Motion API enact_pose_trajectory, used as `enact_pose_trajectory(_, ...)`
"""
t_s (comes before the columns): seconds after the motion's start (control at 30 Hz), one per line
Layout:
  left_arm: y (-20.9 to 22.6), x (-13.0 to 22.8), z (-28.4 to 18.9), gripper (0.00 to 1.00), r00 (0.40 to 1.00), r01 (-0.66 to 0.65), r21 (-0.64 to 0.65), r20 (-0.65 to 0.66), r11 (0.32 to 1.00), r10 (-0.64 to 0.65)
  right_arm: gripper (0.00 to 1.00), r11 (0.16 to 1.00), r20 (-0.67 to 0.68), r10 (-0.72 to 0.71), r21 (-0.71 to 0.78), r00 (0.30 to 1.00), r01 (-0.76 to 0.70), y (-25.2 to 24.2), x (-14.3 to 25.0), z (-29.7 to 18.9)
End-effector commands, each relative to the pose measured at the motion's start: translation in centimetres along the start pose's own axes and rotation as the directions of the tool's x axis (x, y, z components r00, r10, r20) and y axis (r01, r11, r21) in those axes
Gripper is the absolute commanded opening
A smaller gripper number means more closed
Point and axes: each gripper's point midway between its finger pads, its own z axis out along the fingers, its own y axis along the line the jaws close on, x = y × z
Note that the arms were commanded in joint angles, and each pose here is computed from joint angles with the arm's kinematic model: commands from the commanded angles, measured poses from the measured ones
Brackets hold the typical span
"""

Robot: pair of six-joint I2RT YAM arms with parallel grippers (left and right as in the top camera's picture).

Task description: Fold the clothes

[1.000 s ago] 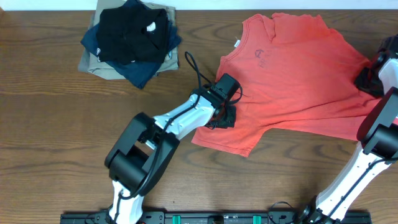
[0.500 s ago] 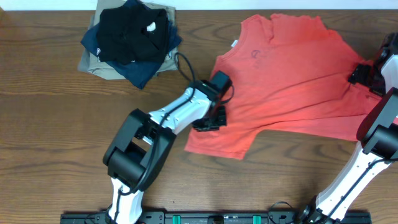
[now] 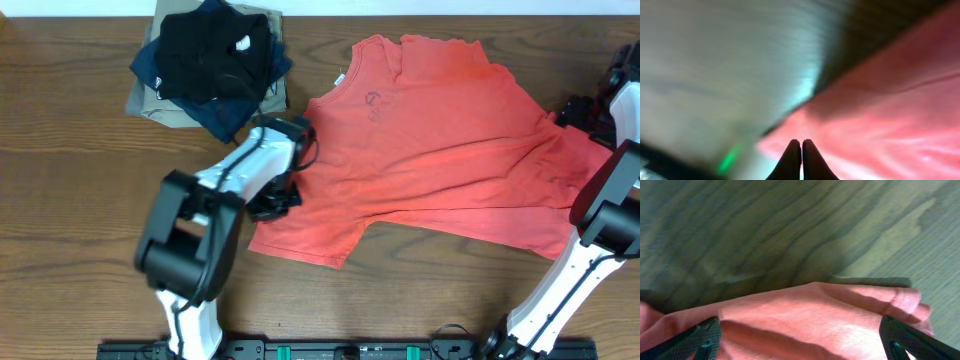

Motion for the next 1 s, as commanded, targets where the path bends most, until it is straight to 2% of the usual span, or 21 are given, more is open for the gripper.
enact_pose_trajectory(0.0,3.2,-1.8,-3.9,0.06,0.983,0.085,-0.002,0.163,0.996,-0.084,0.99,0.999,-0.003,-0.013,-0.037,1.0,0.013,1.3,-0.1,0.0)
enact_pose_trajectory(0.17,4.9,-1.8,-6.7,0.06,0.97,0.107,0.068,0.213,0.992,-0.119,0.99,1.0,-0.016,-0.009,-0.023,1.0,0.009,1.0,0.3,-0.1)
enact_pose_trajectory(0.27,4.8,-2.0,-7.5,0.06,0.963,0.089,0.1,0.245,0.991,-0.111,0.99,0.997,0.007,0.063,0.032,0.998,-0.063,-0.7,-0.4,-0.6)
enact_pose_trajectory(0.43,4.9,-1.9,-7.5,0.06,0.965,0.063,0.094,0.248,0.994,-0.085,0.99,0.99,0.026,0.138,-0.02,0.99,-0.137,-3.1,-1.6,-1.9)
enact_pose_trajectory(0.77,4.6,-2.2,-7.6,0.07,0.962,0.064,0.104,0.257,0.993,-0.089,0.98,0.948,-0.109,0.302,-0.07,0.947,-0.31,-9.0,0.7,-0.5)
enact_pose_trajectory(0.97,4.5,-2.4,-7.6,0.07,0.96,0.064,0.112,0.264,0.992,-0.092,0.93,0.925,-0.171,0.328,-0.142,0.929,-0.353,-9.4,1.6,-0.4)
